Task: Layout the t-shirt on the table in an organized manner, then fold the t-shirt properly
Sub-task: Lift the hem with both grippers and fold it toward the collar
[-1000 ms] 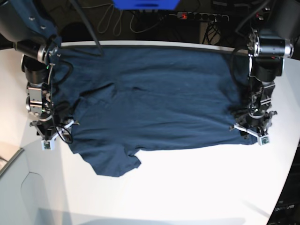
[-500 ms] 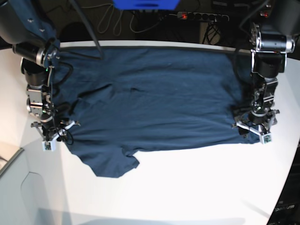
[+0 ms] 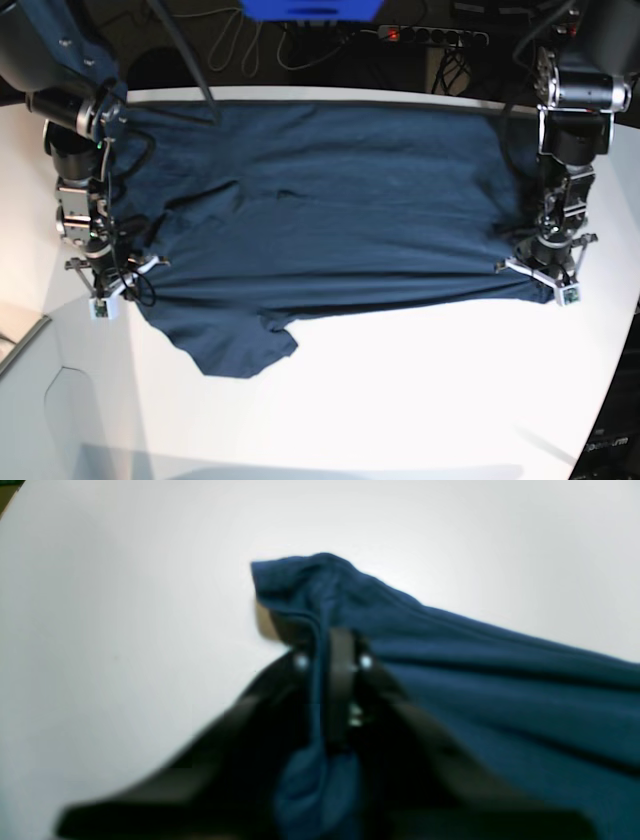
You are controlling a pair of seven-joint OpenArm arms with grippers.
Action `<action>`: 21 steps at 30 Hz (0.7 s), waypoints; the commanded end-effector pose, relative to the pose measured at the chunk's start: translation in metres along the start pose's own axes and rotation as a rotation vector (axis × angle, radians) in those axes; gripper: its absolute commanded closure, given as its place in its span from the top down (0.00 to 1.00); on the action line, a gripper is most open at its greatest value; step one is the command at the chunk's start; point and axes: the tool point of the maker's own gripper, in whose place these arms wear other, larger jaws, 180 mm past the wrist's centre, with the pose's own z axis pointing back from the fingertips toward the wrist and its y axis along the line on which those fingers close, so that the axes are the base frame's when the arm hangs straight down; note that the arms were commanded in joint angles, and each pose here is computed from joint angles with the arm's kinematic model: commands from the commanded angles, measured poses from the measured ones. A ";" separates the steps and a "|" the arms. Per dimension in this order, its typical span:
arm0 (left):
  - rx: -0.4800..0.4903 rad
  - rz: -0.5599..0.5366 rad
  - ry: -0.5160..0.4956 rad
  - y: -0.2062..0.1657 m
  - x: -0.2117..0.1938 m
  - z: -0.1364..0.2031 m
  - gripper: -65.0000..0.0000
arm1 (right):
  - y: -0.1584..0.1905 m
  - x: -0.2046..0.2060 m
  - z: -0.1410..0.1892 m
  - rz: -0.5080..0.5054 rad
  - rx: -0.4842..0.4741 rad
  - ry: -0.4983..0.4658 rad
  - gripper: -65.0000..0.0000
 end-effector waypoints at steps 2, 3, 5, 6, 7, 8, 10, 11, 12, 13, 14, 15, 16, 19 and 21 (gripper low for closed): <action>0.028 -0.001 -0.026 0.011 0.015 -0.002 0.00 | -0.012 -0.023 0.004 0.038 -0.027 0.116 0.00; 0.027 0.000 -0.025 0.010 0.015 -0.002 0.00 | -0.012 -0.021 0.004 0.037 -0.028 0.113 0.00; 0.026 0.003 -0.027 0.009 0.015 -0.002 0.00 | -0.012 -0.020 0.004 0.030 -0.030 0.108 0.00; 0.026 0.003 -0.027 0.009 0.015 -0.002 0.00 | -0.013 -0.018 0.004 0.033 -0.032 0.102 0.00; 0.026 0.003 -0.027 0.009 0.015 -0.002 0.00 | -0.015 -0.013 0.003 0.038 -0.038 0.089 0.00; 0.026 0.003 -0.028 0.009 0.016 -0.002 0.00 | -0.019 -0.011 0.005 0.044 -0.046 0.079 0.00; 0.028 0.005 -0.029 0.010 0.016 -0.002 0.00 | -0.026 -0.007 0.012 0.072 -0.068 0.051 0.00; 0.026 0.005 -0.038 0.010 0.020 -0.002 0.00 | -0.025 -0.002 0.014 0.081 -0.073 0.029 0.00; 0.020 0.003 -0.048 0.008 0.022 -0.001 0.00 | -0.021 0.000 0.017 0.081 -0.073 0.009 0.00; 0.016 -0.004 -0.052 0.009 0.019 0.002 0.00 | -0.020 0.005 0.020 0.084 -0.072 -0.013 0.00; 0.008 -0.011 -0.063 0.007 0.019 0.005 0.00 | -0.016 0.009 0.023 0.087 -0.058 -0.032 0.00; -0.005 -0.015 -0.086 0.003 0.024 0.008 0.00 | -0.013 0.011 0.026 0.092 -0.044 -0.042 0.00; -0.020 -0.020 -0.115 -0.002 0.031 0.012 0.00 | -0.007 0.012 0.027 0.086 -0.027 -0.053 0.00; -0.062 -0.034 -0.187 -0.014 0.046 0.027 0.00 | 0.001 0.017 0.033 0.087 -0.020 -0.085 0.00; -0.086 -0.043 -0.224 -0.021 0.052 0.038 0.00 | -0.001 0.022 0.039 0.087 -0.025 -0.114 0.00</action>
